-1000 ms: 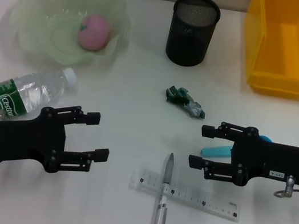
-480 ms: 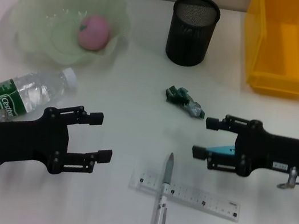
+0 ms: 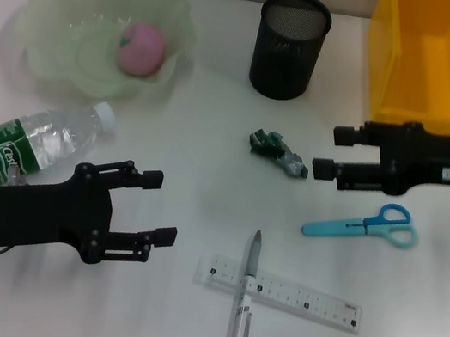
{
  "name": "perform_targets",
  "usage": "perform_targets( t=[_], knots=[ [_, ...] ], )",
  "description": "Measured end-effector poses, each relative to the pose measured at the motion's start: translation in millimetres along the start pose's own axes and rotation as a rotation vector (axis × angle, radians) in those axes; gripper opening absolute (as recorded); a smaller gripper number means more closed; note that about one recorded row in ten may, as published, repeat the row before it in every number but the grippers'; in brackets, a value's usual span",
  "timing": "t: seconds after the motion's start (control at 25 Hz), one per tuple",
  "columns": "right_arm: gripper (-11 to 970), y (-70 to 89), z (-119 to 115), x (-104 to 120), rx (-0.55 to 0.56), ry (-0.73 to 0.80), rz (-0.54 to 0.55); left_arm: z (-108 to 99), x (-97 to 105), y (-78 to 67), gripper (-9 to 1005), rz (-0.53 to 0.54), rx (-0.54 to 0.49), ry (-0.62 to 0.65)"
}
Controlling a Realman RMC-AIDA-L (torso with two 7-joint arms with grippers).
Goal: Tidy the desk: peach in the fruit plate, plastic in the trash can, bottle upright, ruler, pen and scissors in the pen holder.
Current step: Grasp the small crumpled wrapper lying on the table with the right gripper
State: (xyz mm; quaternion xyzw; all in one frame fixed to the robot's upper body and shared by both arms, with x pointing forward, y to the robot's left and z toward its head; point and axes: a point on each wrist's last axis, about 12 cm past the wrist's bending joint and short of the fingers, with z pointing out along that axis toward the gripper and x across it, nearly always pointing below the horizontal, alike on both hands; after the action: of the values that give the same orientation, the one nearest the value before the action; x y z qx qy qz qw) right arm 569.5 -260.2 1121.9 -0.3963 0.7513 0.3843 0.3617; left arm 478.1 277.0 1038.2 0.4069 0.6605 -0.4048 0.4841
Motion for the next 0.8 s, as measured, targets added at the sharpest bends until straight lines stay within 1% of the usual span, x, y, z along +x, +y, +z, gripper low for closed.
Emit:
perform_targets(
  t=[0.2,0.4,0.56,0.64,0.68,0.8],
  knots=[
    [777,-4.3,3.3,-33.0,-0.003,0.126,-0.005,3.0,-0.5,-0.5,800,0.001,0.004,-0.005],
    [777,-7.8,13.2,-64.7,0.005,0.240,-0.020,5.3,-0.7,0.0,800,0.007,-0.013,-0.018],
    [777,-10.8,24.4,-90.2,0.046,0.337,-0.033,7.8,-0.2,0.0,800,0.008,-0.025,-0.024],
    [777,-11.2,34.1,-106.0,0.084,0.400,-0.042,8.6,0.1,-0.1,800,0.009,-0.032,-0.029],
    [777,-11.2,34.1,-106.0,0.084,0.400,-0.042,8.6,0.2,-0.1,800,0.008,-0.034,-0.029],
    [777,-9.6,45.9,-118.7,0.127,0.477,-0.065,8.8,0.4,-0.1,800,0.008,-0.036,-0.030]
  ],
)
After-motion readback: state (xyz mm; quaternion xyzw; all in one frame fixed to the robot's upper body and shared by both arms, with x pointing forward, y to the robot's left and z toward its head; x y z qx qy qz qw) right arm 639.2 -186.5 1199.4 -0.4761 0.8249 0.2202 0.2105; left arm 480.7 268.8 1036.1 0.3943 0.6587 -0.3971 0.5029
